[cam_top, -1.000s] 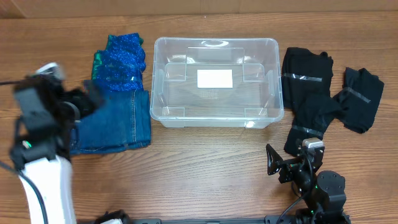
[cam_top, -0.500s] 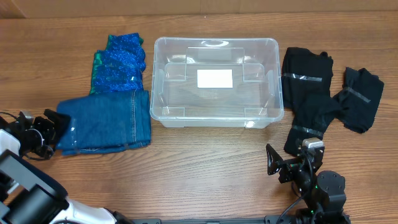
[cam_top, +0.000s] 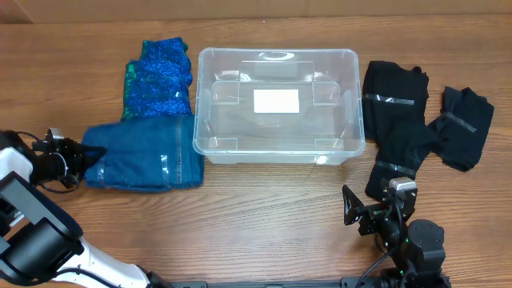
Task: Pack container
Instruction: 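Reach the left gripper to the folded blue denim and grasp it, then lift the denim and lower it into the right side of the bin, then move the left gripper back and grasp the blue sparkly fabric, then carry the sparkly fabric into the bin's left side and release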
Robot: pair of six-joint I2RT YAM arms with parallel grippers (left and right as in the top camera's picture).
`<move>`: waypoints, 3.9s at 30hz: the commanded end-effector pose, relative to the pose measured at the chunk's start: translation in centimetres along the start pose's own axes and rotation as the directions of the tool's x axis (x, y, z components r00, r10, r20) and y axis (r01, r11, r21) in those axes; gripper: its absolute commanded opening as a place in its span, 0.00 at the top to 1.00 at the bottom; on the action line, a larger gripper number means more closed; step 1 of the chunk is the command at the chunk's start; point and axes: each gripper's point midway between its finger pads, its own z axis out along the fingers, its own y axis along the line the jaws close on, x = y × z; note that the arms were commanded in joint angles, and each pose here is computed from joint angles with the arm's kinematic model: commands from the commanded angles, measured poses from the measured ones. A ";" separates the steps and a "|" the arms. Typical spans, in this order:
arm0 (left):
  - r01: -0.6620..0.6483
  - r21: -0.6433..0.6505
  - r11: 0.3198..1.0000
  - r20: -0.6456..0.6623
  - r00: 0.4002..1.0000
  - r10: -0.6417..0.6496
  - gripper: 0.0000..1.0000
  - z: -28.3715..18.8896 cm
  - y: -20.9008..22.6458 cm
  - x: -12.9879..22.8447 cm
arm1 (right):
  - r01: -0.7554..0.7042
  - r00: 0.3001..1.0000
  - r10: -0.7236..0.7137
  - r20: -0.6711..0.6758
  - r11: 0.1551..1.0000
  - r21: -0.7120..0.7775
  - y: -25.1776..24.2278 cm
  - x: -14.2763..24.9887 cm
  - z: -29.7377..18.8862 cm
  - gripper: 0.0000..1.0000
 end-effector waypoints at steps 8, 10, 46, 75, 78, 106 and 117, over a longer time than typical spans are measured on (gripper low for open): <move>-0.387 0.292 0.875 0.329 0.899 0.288 0.96 -20.1 -25.2 9.9 | -0.006 1.000 0.006 -0.011 1.000 -0.002 0.0 0.4 0.0 0.00; -0.415 0.332 0.847 0.362 0.885 0.292 0.96 -21.2 -28.2 12.3 | -0.006 1.000 0.006 -0.011 1.000 -0.002 0.0 0.4 0.0 0.00; -0.455 -0.208 0.866 0.371 0.782 0.500 0.00 -7.9 -28.0 6.7 | -0.006 1.000 0.006 -0.011 1.000 -0.002 0.0 0.4 0.0 0.00; -0.527 -0.157 0.835 -0.118 0.850 0.514 0.90 13.1 -10.5 -3.2 | -0.006 1.000 0.006 -0.011 1.000 -0.002 0.0 0.4 0.0 0.00; -0.496 -0.155 0.854 -0.143 0.867 0.477 0.96 9.6 -12.3 -3.3 | -0.006 1.000 0.006 -0.011 1.000 -0.002 0.0 0.4 0.0 0.00; -0.631 0.009 0.776 0.183 0.764 0.619 0.96 0.4 -42.9 24.8 | -0.006 1.000 0.006 -0.011 1.000 -0.002 0.0 0.4 0.0 0.00; -0.779 -0.167 0.604 -0.004 0.613 0.790 0.96 8.7 -38.2 21.4 | -0.006 1.000 0.006 -0.011 1.000 -0.002 0.0 0.4 0.0 0.00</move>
